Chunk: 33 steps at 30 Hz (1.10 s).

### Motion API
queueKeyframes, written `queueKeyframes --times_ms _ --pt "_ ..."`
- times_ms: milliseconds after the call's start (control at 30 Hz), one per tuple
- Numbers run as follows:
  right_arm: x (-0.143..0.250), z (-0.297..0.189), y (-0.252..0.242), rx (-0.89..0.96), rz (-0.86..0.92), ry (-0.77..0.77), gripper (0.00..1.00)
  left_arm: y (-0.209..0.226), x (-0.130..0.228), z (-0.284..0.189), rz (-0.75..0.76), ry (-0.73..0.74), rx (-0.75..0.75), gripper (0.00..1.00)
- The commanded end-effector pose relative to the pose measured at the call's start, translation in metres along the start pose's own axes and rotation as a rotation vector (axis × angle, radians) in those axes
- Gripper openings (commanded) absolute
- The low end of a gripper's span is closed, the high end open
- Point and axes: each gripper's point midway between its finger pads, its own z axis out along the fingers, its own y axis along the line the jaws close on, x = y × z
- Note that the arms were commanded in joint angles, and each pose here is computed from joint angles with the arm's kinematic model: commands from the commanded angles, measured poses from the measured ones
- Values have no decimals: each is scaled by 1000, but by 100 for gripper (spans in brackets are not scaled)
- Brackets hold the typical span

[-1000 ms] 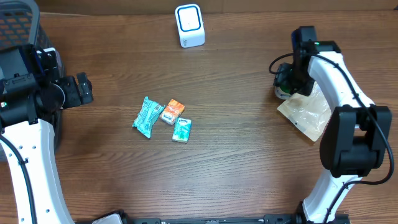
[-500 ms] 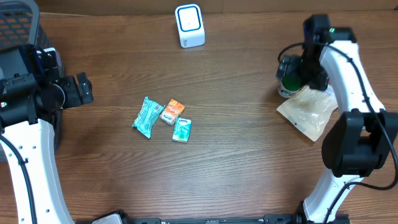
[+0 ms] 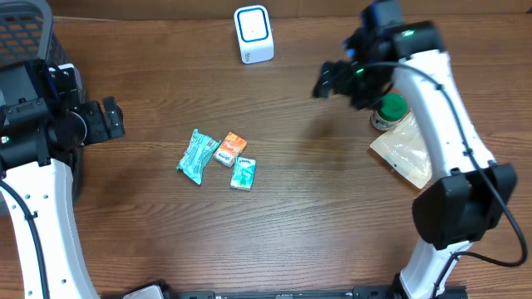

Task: Scan the item barcode
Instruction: 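Carry the jar right and set it down beside the bag, then move the right gripper left and lower it onto the Kleenex pack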

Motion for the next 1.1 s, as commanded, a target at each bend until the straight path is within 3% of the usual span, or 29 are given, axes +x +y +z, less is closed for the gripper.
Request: queueKeyframes --times_ms 0,267,600,833,1067 --pt "29 27 29 -46 -19 80 87 -3 -2 0 16 -5 12 100" --pt "80 103 83 -48 -55 118 72 -3 -2 0 16 -5 12 100" --pt "113 143 155 -74 -162 27 54 -3 -2 0 16 -5 12 100" --pt "144 184 175 -81 -195 82 52 -3 -2 0 16 -5 12 100" --pt "154 190 161 8 -214 88 53 -3 -2 0 16 -5 12 100"
